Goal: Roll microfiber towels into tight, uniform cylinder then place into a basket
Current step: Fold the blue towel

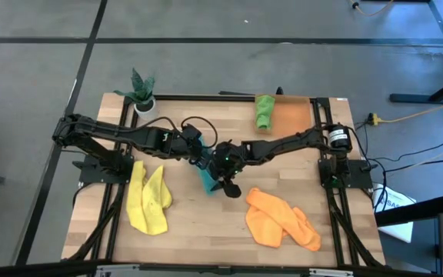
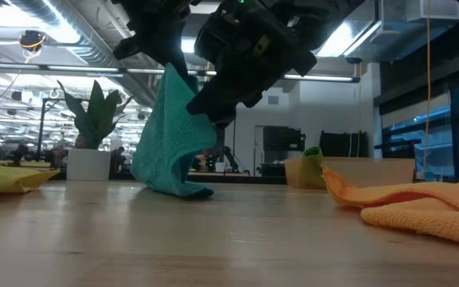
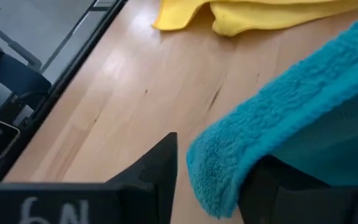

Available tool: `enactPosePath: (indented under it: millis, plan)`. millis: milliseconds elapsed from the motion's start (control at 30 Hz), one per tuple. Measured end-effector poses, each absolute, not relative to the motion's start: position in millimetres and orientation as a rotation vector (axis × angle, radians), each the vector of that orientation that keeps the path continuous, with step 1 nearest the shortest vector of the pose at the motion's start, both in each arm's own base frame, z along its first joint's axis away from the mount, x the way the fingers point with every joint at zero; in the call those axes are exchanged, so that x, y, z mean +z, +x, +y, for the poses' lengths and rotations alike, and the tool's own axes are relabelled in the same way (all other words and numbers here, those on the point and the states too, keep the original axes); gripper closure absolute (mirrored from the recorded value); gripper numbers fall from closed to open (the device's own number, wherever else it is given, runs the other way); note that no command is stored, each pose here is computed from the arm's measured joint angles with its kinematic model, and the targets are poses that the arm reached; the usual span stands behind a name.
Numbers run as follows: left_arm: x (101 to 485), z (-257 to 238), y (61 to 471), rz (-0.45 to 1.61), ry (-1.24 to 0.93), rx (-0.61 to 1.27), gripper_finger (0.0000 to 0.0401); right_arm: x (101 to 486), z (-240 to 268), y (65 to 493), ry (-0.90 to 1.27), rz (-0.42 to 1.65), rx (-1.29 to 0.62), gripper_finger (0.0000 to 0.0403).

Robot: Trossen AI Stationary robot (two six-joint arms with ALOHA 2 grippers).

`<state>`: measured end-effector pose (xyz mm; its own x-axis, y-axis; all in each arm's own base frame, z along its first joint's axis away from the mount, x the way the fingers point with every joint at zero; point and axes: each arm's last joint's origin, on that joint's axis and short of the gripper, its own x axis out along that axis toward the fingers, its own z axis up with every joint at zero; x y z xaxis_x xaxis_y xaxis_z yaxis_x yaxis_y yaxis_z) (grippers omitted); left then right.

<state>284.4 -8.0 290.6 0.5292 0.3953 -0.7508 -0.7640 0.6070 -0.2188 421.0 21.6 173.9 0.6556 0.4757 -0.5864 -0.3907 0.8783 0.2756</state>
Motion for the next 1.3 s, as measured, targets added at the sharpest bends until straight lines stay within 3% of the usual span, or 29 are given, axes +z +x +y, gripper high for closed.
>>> enactPosePath:
  millis: [533, 867, 1100, 1300]
  plan:
    - [291, -8, 284, 0.707, -0.573, 0.752, 0.0401, 167, 24, 415, 0.183, 0.817, 0.427, 0.0393]
    - [291, -6, 283, 0.651, -0.615, 0.839, 0.0401, 182, 19, 394, 0.153, 0.960, 0.296, 0.0398]
    - [292, -4, 283, 0.601, -0.594, 0.890, 0.0401, 230, 4, 364, 0.056, 0.978, 0.095, 0.0400]
    - [297, 5, 282, 0.525, -0.553, 0.957, 0.0401, 277, -19, 338, 0.002, 0.878, -0.084, 0.0400]
